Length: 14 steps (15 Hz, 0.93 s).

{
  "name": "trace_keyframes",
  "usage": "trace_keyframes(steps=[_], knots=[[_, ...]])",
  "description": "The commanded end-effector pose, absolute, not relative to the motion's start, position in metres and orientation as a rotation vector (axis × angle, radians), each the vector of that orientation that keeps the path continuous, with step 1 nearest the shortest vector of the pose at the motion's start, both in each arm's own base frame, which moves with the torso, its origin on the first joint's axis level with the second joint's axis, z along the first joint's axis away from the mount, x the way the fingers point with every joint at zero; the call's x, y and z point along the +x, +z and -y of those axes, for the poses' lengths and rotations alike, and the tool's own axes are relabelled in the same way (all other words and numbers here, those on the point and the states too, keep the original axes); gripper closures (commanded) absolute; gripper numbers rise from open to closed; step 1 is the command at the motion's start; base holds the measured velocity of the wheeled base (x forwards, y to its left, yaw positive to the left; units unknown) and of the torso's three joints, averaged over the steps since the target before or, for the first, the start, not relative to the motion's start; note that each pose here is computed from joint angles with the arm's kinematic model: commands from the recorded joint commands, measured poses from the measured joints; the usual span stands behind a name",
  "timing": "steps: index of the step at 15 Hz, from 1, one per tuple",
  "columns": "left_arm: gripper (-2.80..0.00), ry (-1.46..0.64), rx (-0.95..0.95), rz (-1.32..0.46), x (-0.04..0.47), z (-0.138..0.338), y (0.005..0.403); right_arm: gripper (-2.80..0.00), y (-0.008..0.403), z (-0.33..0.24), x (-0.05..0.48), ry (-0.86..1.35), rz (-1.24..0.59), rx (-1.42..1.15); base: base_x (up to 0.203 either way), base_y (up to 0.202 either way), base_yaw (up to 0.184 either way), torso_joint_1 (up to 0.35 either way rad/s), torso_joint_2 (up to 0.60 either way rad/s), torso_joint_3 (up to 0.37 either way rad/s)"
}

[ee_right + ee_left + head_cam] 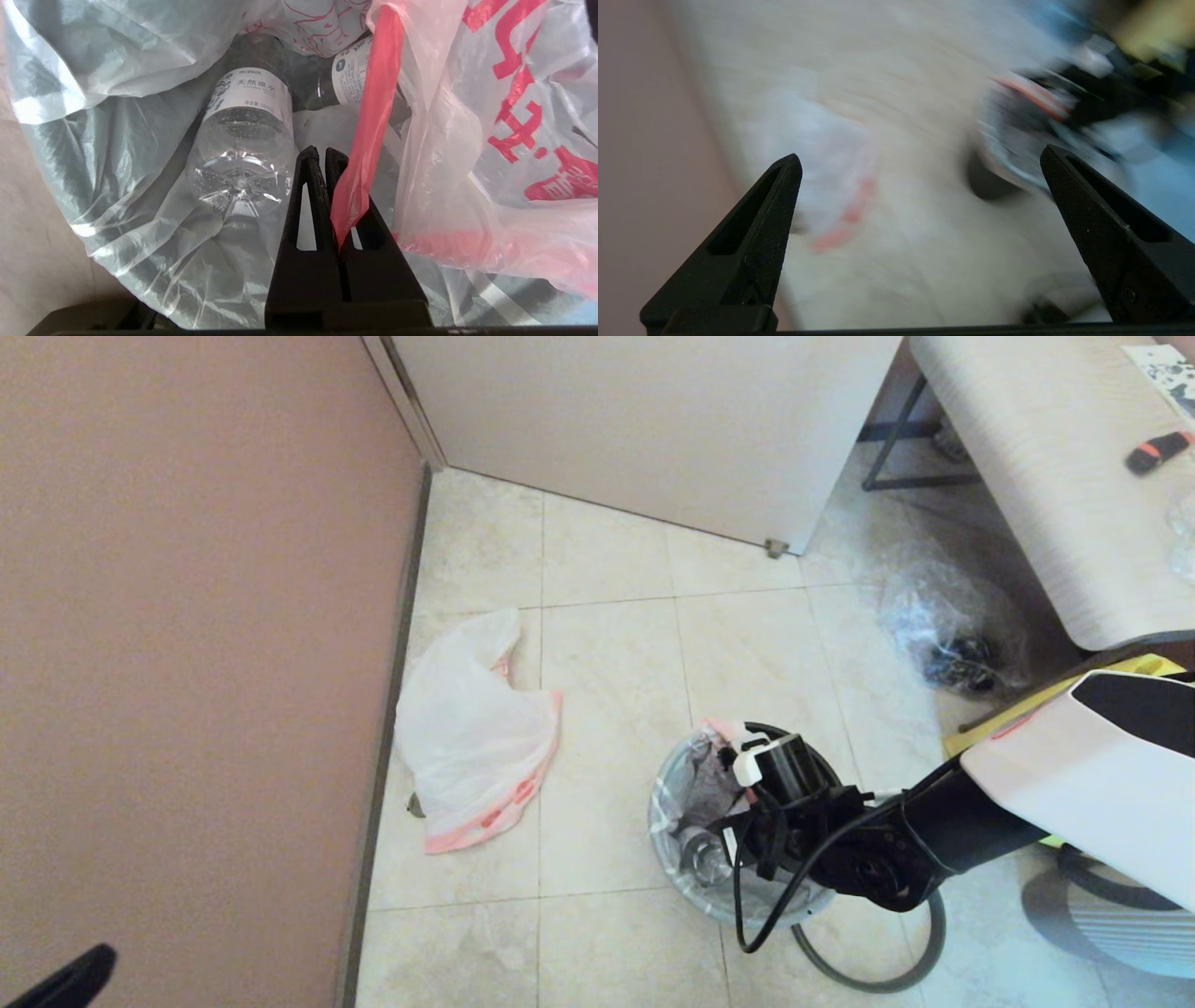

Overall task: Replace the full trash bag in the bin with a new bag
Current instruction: Place the trash bag on the floor

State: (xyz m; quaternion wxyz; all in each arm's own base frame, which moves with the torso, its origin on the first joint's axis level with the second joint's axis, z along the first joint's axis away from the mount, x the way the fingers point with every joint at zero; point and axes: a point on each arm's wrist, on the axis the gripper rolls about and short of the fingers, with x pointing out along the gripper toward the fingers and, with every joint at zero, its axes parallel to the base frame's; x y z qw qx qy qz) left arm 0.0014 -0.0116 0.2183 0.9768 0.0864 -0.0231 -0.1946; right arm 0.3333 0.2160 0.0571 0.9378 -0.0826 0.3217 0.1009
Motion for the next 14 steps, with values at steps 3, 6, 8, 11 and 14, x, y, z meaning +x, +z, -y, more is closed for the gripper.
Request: trace_keyframes(steps=[3,6,8,11,14], knots=[[-2.80,-0.577,0.129,-0.137,0.064,0.002,0.237,0.00,0.052,-0.212,0.340,0.192,-0.643,-0.156,0.000,0.000,0.000,0.000,0.00,0.000],[-2.80,-0.748,0.140,-0.222,0.094,0.018,0.243,0.00,0.052,-0.205,0.344,0.190,-0.648,-0.141,0.000,0.000,0.000,0.000,0.00,0.000],[-2.80,-0.837,0.180,-0.313,0.121,0.051,0.238,0.00,0.053,-0.201,0.349,0.183,-0.637,-0.128,0.000,0.000,0.000,0.000,0.00,0.000],[-2.80,-0.783,0.249,-0.451,0.172,0.121,0.216,0.00,0.054,-0.193,0.354,0.181,-0.632,-0.107,0.000,0.000,0.000,0.000,0.00,0.000],[-2.80,-0.728,0.279,-0.484,0.207,0.169,0.201,0.00,0.046,-0.180,0.361,0.174,-0.659,-0.089,0.000,0.000,0.000,0.000,0.00,0.000]])
